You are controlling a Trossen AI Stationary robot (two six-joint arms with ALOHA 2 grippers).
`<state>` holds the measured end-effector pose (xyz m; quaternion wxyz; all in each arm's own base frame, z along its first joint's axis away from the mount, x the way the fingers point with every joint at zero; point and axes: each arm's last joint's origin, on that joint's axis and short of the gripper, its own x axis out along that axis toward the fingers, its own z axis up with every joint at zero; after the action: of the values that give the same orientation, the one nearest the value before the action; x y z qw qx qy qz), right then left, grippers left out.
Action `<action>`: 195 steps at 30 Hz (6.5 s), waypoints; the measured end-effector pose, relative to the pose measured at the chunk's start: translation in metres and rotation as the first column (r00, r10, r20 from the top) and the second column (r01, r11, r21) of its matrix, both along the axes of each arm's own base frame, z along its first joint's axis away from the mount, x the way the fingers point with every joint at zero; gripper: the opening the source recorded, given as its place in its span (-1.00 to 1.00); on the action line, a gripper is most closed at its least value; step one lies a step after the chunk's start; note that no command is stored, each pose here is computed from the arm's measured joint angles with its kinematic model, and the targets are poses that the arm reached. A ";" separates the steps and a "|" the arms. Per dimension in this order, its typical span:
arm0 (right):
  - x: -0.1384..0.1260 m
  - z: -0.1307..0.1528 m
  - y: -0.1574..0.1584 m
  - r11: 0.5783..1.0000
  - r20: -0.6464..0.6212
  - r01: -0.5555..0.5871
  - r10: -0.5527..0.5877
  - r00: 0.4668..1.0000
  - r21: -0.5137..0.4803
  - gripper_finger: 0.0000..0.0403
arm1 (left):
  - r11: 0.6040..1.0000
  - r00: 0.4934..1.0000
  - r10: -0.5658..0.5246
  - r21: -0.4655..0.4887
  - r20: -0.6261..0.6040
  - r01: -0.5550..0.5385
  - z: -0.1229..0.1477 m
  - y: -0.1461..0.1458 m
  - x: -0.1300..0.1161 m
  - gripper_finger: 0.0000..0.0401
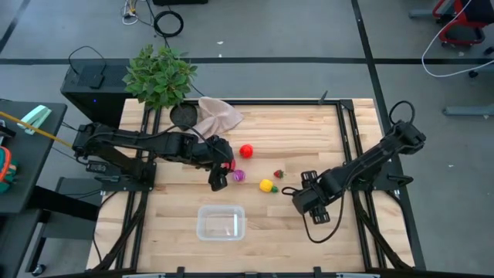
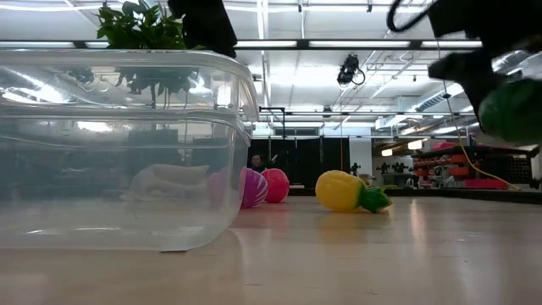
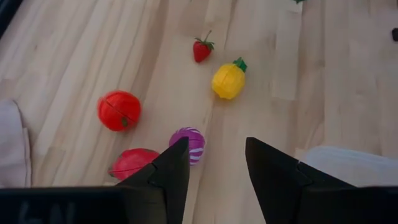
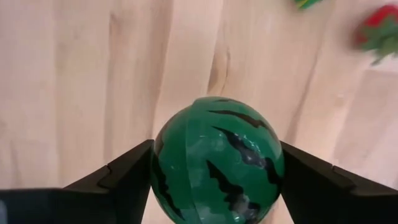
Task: Pick and placing Produce into tupperware
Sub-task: Put the watermelon into the transparent bin, then put the onion into the transparent bin
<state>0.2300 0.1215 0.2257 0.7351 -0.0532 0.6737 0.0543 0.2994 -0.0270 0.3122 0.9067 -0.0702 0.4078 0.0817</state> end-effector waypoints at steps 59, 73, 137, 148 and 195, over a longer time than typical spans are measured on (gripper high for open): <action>0.211 0.096 -0.005 0.981 0.330 0.087 -0.141 0.933 0.174 0.50 | 0.987 0.943 -0.091 -0.098 0.319 0.129 0.065 -0.011 -0.183 -0.31; 0.208 0.097 0.008 0.953 0.287 0.113 -0.196 0.938 0.281 0.50 | 0.945 0.929 -0.038 -0.291 0.367 0.153 0.004 -0.033 -0.173 -0.40; 0.207 0.065 0.023 0.869 0.067 0.413 -0.446 0.893 0.272 0.69 | 0.930 0.918 -0.197 -0.231 0.343 0.286 0.003 -0.034 -0.180 -0.36; 0.153 0.131 0.004 0.845 0.114 0.501 -0.525 0.844 0.187 0.66 | 0.948 0.919 -0.175 -0.192 0.354 0.254 0.003 -0.032 -0.179 -0.36; -0.053 0.051 -0.061 0.826 0.156 0.549 -0.564 0.811 0.127 0.55 | 0.979 0.991 -0.108 0.163 -0.076 0.119 -0.031 0.030 0.026 -0.12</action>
<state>0.1769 0.0605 0.2765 0.7802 0.1695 0.5850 -0.1428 0.3255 0.0031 0.2814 0.8985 0.0323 0.4327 0.0662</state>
